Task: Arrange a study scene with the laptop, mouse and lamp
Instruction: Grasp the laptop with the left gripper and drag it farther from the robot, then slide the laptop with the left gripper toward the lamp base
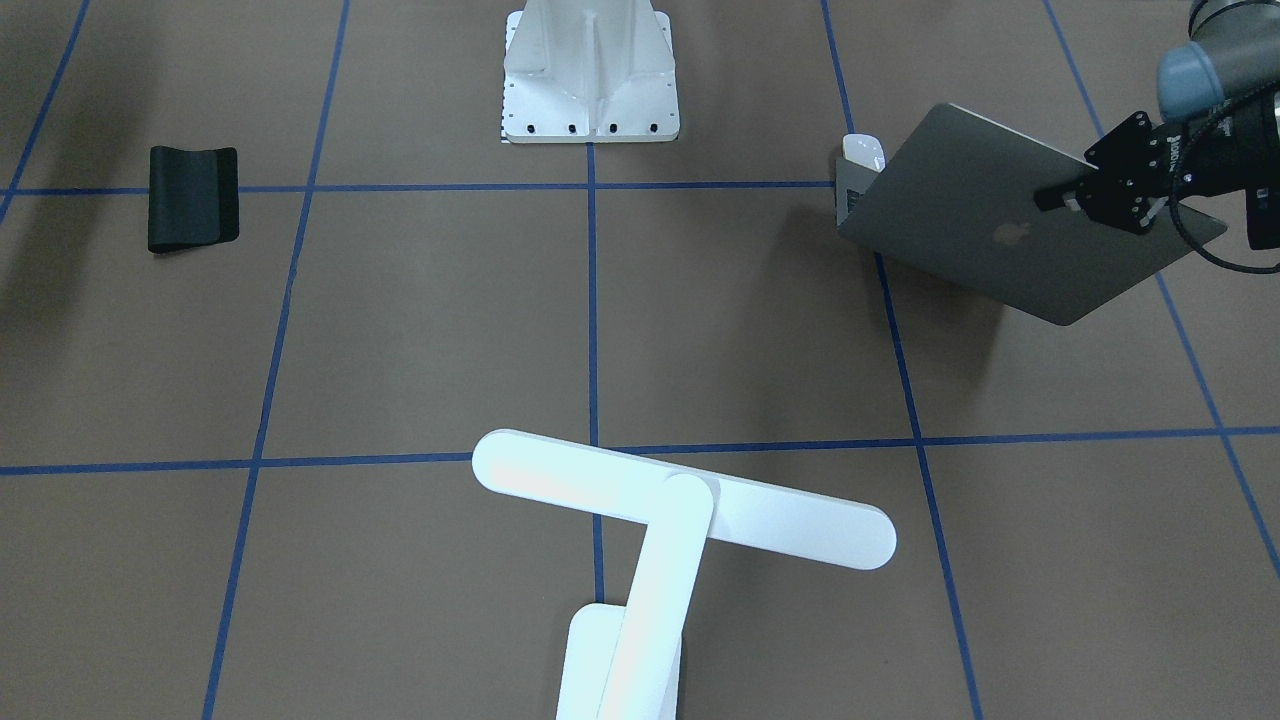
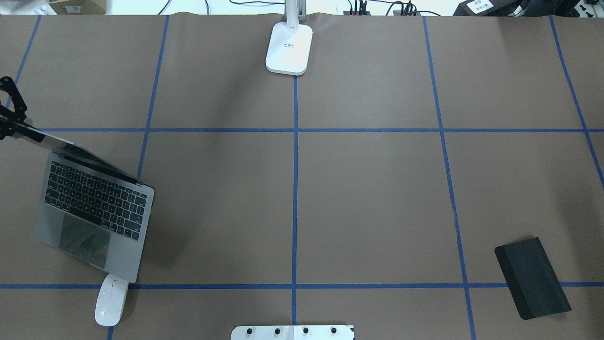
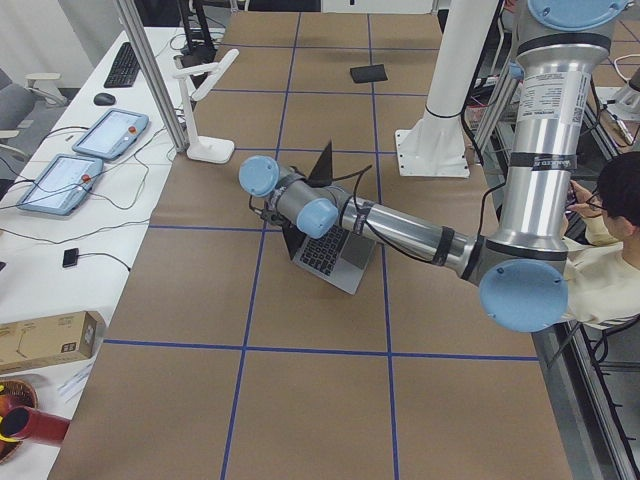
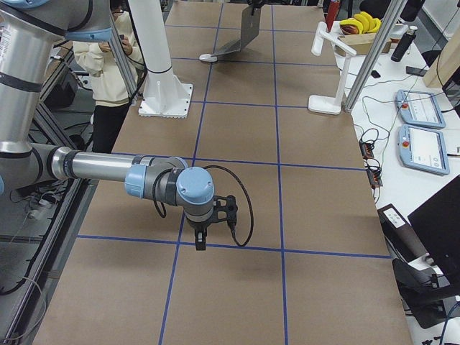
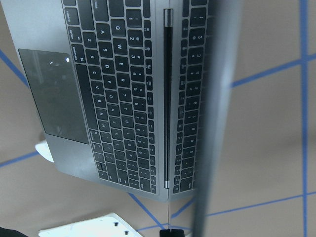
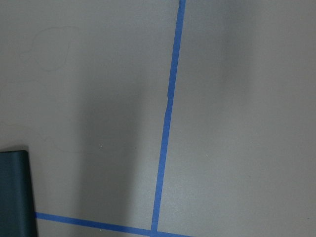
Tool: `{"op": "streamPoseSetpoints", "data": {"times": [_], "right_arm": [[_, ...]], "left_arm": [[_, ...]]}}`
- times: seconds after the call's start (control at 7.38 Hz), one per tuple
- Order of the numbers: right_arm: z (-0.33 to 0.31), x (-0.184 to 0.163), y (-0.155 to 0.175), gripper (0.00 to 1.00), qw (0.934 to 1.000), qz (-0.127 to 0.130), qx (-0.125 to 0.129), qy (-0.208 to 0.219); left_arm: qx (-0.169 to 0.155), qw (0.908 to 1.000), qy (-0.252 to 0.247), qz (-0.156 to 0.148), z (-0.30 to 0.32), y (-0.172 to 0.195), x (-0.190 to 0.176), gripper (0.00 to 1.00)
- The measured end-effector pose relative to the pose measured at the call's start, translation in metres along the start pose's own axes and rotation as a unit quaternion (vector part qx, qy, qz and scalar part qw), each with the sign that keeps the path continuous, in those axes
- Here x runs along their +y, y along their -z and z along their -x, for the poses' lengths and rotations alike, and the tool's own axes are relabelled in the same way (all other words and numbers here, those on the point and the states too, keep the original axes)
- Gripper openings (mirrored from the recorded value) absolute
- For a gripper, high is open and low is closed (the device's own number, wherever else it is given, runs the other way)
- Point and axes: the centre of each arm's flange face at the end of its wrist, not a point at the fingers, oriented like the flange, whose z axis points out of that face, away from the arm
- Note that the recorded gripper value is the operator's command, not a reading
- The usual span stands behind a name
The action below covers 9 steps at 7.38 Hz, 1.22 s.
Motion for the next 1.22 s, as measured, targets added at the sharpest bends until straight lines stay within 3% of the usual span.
{"op": "streamPoseSetpoints", "data": {"times": [0.68, 1.22], "right_arm": [[-0.010, 0.003, -0.010, 1.00, 1.0000, 0.009, -0.003, -0.001], [-0.018, 0.005, -0.017, 1.00, 0.9997, 0.018, -0.006, -0.012]], "left_arm": [[0.009, 0.9979, 0.059, -0.025, -0.144, -0.009, 0.095, 0.00], [0.021, 0.9939, 0.084, -0.069, -0.233, -0.050, 0.158, 0.00]]}}
